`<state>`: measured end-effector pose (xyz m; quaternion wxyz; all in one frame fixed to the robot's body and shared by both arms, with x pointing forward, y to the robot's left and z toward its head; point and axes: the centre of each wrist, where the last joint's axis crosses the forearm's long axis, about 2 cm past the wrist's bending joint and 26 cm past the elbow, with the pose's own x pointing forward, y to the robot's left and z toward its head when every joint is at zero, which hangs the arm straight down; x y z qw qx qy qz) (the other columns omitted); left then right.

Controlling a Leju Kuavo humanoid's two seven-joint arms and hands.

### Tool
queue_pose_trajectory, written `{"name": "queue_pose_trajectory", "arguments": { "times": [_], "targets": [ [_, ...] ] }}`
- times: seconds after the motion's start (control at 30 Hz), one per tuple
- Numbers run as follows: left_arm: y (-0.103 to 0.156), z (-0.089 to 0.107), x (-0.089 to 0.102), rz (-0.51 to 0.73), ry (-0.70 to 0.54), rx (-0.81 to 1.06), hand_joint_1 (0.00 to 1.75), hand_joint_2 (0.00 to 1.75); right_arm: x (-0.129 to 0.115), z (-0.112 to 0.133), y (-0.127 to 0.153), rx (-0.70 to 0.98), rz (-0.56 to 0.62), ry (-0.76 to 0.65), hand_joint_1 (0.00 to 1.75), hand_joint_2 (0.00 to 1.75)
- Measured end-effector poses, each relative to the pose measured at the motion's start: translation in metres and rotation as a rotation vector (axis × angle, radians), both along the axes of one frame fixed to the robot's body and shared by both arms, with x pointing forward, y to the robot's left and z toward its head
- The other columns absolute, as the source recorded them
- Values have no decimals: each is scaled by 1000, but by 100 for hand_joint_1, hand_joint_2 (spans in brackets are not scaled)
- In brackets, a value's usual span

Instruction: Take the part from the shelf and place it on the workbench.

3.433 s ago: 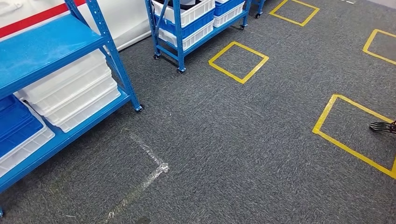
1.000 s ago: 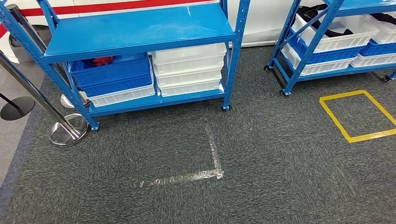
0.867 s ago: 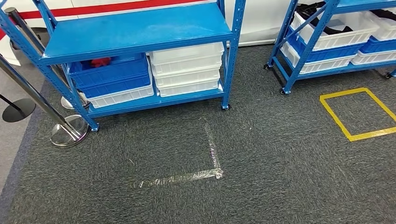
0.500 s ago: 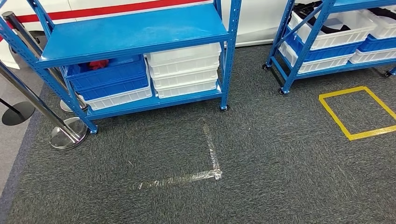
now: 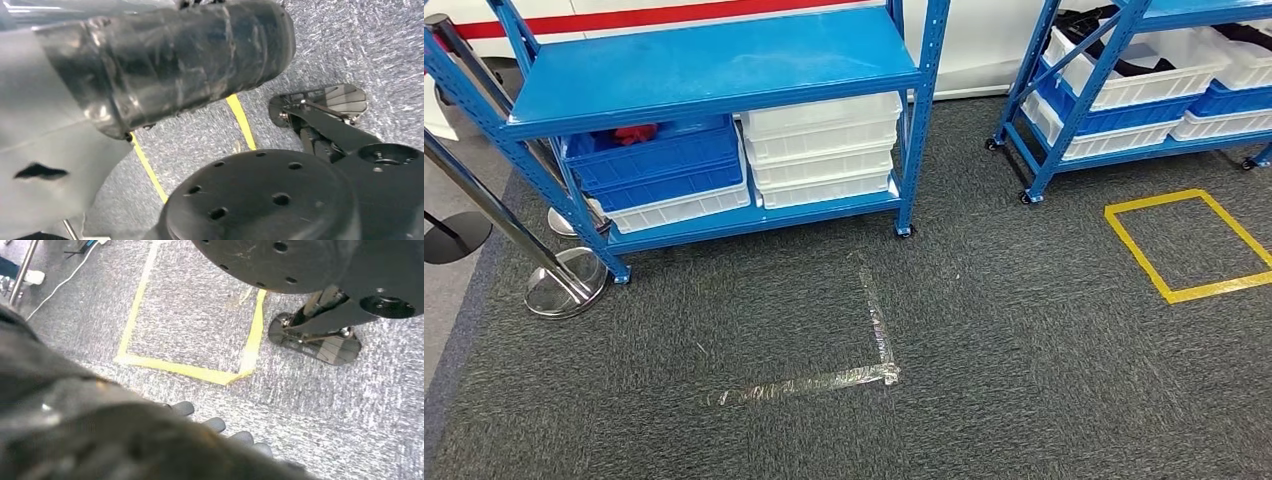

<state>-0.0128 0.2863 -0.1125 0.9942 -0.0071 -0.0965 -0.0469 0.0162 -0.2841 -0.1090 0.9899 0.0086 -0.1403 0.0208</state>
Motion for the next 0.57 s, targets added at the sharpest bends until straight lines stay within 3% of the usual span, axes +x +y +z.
{"name": "queue_pose_trajectory", "arguments": {
  "times": [0.57],
  "targets": [
    [5, 1, 8, 62, -26, 8, 0, 0, -7, -1, -2, -3, -19, 17, 0, 0]
  ]
}}
